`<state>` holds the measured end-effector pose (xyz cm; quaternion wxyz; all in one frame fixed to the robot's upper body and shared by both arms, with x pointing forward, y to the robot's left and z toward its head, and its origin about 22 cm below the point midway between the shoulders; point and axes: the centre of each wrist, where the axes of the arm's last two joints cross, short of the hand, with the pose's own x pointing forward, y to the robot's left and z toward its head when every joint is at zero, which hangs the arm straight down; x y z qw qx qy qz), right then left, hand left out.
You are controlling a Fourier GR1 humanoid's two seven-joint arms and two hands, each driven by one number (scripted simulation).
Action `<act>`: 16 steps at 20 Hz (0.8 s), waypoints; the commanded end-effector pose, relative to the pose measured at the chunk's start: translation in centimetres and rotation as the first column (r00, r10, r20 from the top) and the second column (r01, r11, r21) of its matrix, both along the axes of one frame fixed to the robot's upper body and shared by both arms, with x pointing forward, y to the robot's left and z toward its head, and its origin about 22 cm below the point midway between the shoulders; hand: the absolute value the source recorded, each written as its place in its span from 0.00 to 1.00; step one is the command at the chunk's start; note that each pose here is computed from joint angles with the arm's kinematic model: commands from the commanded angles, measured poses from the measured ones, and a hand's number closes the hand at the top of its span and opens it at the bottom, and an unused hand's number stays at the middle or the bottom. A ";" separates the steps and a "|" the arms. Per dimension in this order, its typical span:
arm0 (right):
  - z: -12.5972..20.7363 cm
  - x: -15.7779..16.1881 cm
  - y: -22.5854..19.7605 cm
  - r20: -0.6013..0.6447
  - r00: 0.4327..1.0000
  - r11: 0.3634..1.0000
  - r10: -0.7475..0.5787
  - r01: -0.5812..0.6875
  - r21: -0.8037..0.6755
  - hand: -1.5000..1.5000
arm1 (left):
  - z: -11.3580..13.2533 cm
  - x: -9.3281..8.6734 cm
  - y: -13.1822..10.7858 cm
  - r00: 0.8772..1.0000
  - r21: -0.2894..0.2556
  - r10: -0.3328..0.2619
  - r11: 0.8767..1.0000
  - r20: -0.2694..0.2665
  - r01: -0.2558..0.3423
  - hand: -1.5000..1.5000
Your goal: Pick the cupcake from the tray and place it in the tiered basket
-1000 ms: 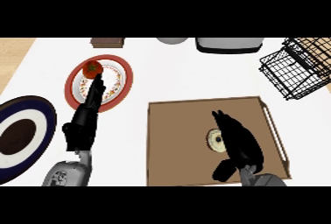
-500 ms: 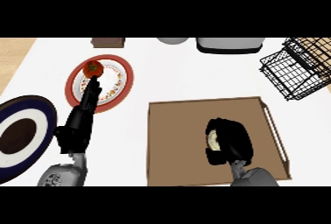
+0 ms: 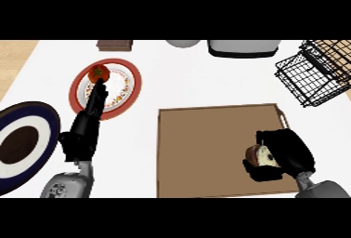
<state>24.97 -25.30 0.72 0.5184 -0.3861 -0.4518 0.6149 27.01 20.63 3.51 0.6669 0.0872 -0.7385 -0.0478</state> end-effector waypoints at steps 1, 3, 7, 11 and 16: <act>1.7 0.0 -9.7 -0.091 0.992 0.977 0.093 -0.108 -0.183 1.00 | 0.6 0.5 -0.1 1.000 -0.017 -0.005 1.000 0.017 0.006 0.50; 2.7 0.0 -12.8 -0.024 0.992 0.978 0.126 -0.128 -0.166 1.00 | -0.3 0.3 -0.4 1.000 -0.008 0.000 1.000 0.001 0.000 0.50; 5.3 1.4 -15.9 0.083 0.994 0.988 0.071 -0.058 -0.146 1.00 | 0.0 1.1 0.6 1.000 -0.011 -0.019 1.000 0.003 0.019 0.50; 11.1 1.4 -17.9 0.218 0.975 0.995 0.049 -0.029 -0.096 1.00 | -1.2 -0.4 -1.1 1.000 0.001 0.018 1.000 -0.006 -0.018 0.50; 17.1 0.4 -17.8 0.324 0.946 1.000 0.016 -0.012 -0.015 1.00 | -0.7 -0.1 0.0 1.000 0.019 0.009 1.000 -0.004 -0.009 0.50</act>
